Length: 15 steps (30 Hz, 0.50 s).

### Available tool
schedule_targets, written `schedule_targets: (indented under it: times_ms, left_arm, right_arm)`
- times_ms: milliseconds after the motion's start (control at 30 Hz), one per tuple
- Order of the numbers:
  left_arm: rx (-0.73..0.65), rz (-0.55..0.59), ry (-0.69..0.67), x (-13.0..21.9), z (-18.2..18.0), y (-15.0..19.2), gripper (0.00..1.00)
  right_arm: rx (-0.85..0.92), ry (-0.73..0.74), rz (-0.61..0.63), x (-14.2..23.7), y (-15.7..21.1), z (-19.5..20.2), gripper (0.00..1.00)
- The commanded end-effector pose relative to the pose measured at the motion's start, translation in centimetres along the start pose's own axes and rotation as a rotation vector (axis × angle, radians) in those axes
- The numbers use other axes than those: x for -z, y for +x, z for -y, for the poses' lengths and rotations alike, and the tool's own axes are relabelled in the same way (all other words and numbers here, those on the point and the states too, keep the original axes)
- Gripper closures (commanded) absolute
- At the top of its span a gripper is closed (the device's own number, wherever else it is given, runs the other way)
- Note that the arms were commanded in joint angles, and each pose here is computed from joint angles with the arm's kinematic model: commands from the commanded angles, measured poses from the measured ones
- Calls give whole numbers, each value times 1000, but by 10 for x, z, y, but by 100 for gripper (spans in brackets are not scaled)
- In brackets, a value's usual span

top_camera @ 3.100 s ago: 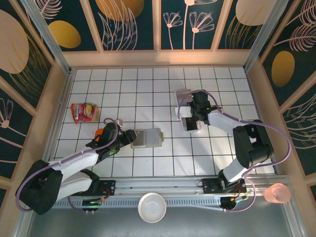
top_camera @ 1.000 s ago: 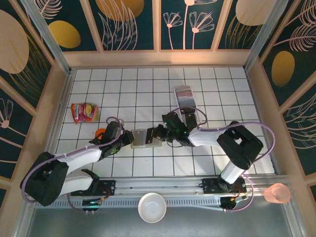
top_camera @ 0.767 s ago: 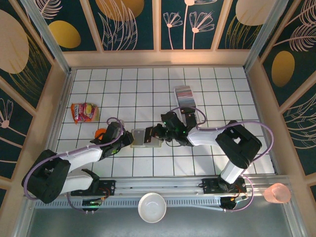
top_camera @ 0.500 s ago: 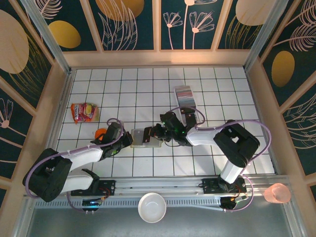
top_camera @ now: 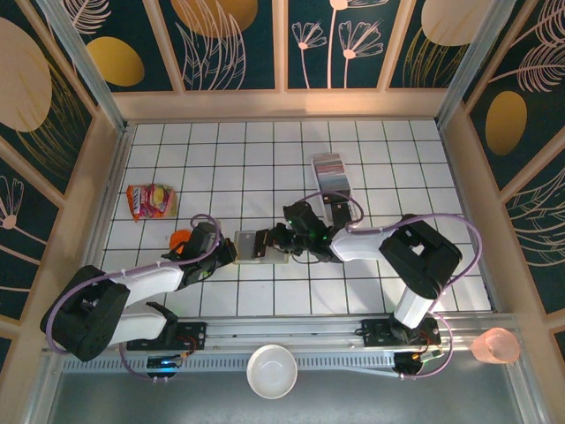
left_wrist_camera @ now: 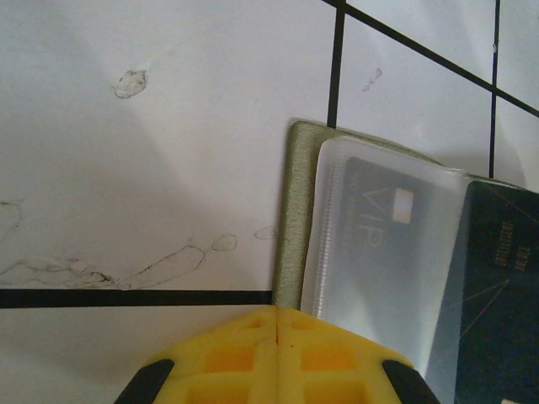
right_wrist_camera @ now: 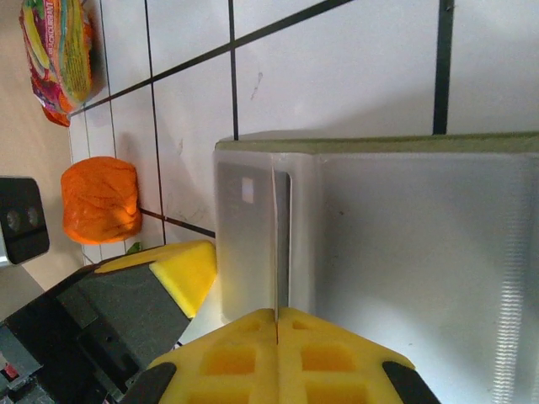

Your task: Put the credit cards into the card holder

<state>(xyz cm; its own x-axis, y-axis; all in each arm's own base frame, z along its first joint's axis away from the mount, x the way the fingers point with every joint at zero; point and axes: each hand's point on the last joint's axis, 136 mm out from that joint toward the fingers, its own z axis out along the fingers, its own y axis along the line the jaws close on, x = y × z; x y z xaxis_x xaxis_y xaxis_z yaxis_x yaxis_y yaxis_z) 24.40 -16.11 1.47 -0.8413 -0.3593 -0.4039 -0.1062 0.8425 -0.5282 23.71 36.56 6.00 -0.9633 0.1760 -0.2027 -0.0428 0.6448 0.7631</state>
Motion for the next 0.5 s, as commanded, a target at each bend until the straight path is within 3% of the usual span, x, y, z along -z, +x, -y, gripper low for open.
schedule_targets:
  times_ms: [0,467]
  left_arm:
    - [5,-8,-7,-1,-6,5,100]
    - [13,-21,5,-1,-7,10,100]
  right_arm:
    - [-19,12,-15,-7,4,-2,100]
    - [-42,24,-54,-21,8,2,100]
